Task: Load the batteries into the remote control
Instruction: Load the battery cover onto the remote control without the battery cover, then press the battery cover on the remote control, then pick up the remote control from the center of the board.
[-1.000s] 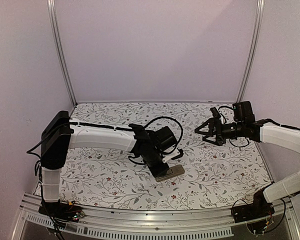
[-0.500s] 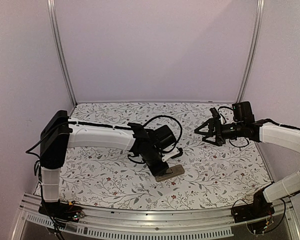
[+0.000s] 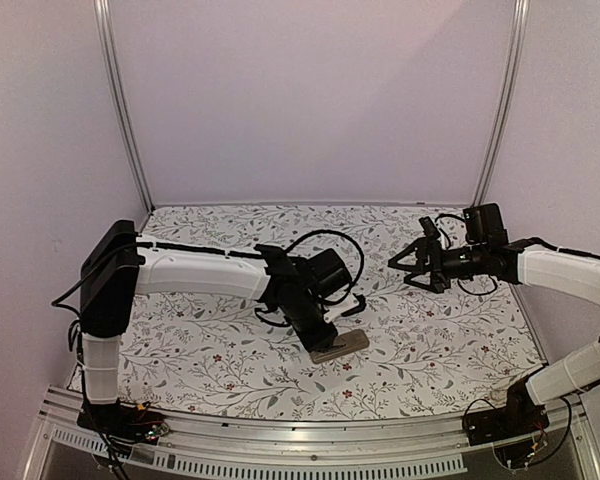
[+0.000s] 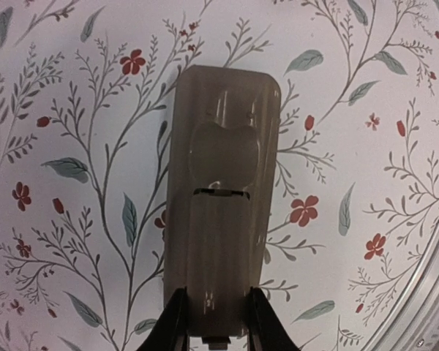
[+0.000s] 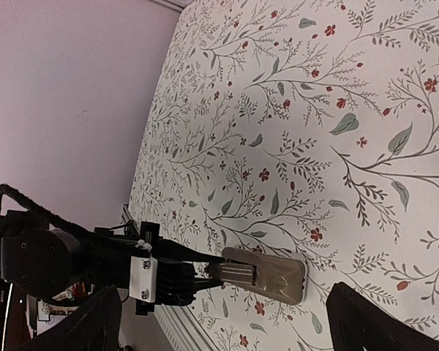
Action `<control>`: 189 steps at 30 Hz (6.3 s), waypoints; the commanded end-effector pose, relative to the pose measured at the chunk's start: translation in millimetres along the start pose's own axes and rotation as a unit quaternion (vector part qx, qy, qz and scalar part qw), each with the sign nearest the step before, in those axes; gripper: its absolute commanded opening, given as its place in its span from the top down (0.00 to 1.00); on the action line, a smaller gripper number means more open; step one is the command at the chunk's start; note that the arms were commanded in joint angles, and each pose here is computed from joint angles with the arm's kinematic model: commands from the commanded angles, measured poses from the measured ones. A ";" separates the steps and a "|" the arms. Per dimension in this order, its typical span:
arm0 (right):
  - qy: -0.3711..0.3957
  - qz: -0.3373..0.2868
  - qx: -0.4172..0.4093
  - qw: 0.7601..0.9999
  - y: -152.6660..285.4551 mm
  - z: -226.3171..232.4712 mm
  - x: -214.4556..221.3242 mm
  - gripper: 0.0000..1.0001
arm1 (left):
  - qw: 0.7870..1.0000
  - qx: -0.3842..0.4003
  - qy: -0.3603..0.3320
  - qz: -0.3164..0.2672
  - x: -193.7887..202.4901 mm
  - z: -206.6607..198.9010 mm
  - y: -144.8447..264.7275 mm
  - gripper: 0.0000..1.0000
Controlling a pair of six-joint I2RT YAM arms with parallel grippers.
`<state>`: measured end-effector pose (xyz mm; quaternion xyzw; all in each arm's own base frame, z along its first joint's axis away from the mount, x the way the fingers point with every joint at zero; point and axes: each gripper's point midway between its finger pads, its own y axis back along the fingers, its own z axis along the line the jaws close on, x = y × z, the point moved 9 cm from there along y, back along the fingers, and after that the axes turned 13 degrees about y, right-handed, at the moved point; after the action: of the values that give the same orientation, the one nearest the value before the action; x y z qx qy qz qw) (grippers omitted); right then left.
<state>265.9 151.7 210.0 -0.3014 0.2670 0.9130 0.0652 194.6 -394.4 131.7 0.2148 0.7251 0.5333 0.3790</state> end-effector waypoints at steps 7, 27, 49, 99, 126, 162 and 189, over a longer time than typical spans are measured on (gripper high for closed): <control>-0.009 0.005 0.000 1.000 -2.5 -5.5 4.7 0.01 | 1.000 -0.011 0.001 0.009 0.2 8.8 -14.0 0.98; -0.008 0.006 -0.001 1.000 -3.0 -5.4 3.4 0.01 | 1.000 0.001 -0.010 0.027 4.5 4.9 -21.2 0.87; -0.008 0.005 -0.003 1.000 -2.5 -4.7 3.6 0.01 | 1.000 0.005 -0.009 0.012 0.3 3.5 -4.3 0.59; -0.004 0.004 -0.002 1.000 0.7 -1.8 4.7 0.01 | 0.997 -0.050 0.053 0.024 20.6 35.8 -26.8 0.00; -0.005 0.005 -0.001 1.000 -0.3 -2.6 3.5 0.01 | 0.994 -0.076 0.033 0.072 44.5 38.5 -20.5 0.05; 0.041 -0.073 0.044 0.995 43.8 14.2 -3.7 0.01 | 1.000 -0.007 0.027 0.009 -3.4 -7.1 -37.2 0.16; 0.106 -0.090 -0.051 0.989 42.7 48.3 -21.3 0.04 | 0.957 0.210 0.025 -0.199 -38.5 -4.6 96.0 0.63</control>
<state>247.7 126.8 249.5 -0.3736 0.2508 0.8845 0.1234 203.7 -391.7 169.6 0.1630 0.8027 0.4417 0.3660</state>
